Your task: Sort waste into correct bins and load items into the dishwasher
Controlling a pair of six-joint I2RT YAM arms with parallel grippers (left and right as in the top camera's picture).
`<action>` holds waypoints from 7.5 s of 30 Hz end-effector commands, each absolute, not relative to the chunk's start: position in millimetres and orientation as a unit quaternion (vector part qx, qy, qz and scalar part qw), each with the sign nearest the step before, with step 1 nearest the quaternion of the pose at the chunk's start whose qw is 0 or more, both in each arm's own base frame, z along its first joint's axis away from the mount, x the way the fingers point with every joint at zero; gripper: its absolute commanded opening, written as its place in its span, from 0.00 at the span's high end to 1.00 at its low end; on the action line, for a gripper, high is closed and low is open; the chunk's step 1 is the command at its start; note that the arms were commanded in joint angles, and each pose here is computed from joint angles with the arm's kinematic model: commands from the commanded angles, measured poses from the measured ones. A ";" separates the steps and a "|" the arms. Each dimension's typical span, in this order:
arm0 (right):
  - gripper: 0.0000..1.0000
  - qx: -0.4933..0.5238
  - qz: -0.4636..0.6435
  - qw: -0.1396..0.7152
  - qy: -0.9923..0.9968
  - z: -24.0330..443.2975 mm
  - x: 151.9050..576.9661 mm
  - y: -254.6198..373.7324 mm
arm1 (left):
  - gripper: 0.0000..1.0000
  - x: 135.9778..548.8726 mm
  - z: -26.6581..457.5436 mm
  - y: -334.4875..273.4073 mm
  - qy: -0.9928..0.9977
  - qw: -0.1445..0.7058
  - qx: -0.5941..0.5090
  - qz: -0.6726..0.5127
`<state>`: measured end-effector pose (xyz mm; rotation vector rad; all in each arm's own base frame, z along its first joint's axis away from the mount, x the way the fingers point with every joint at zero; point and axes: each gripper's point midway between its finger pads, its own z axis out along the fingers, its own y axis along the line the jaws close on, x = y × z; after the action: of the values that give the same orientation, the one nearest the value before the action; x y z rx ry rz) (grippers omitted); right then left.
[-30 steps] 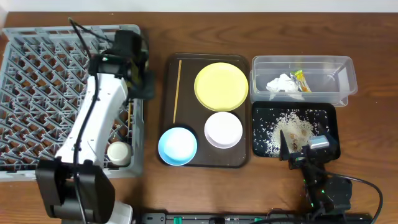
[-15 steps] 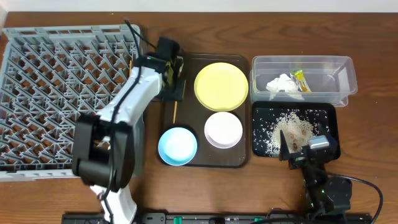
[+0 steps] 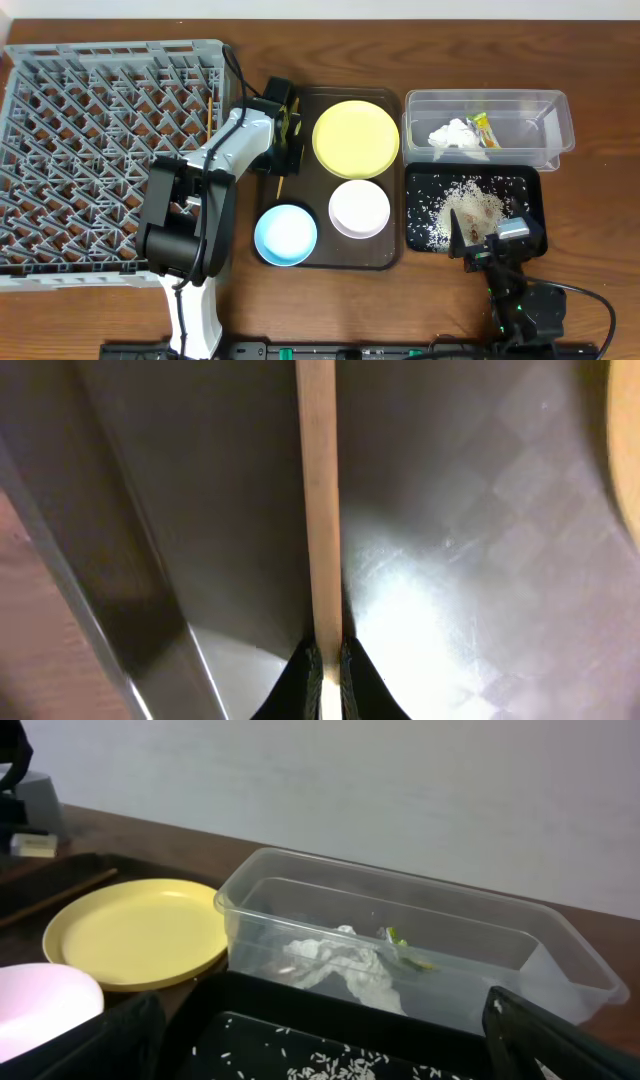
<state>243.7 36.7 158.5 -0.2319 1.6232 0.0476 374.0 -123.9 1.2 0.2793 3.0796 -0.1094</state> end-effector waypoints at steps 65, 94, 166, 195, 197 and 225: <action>0.01 -0.099 0.025 0.682 0.724 158.4 243.5 36.4 | 0.58 275.8 64.4 -220.6 0.976 0.072 0.184 -0.088; 0.01 -0.099 0.025 0.682 0.724 158.4 243.5 36.3 | 0.94 343.4 244.0 -37.5 0.884 0.341 0.045 0.317; 0.01 -0.099 0.025 0.682 0.724 158.4 243.5 36.3 | 0.44 424.2 216.1 11.9 0.788 0.358 -0.029 0.499; 0.01 -0.099 0.025 0.682 0.724 158.4 243.5 36.3 | 0.46 228.1 97.2 -87.5 0.998 0.044 -0.035 0.009; 0.01 -0.099 0.025 0.682 0.724 158.4 243.5 36.3 | 0.46 226.5 87.9 -86.7 0.999 0.036 -0.035 0.013; 0.01 -0.099 0.025 0.682 0.724 158.4 243.5 36.3 | 0.94 275.5 228.9 18.6 0.913 0.227 -0.068 0.331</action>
<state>243.7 36.7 158.5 -0.2322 1.6231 0.0473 264.1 -37.3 180.1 -0.1154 2.8182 0.4765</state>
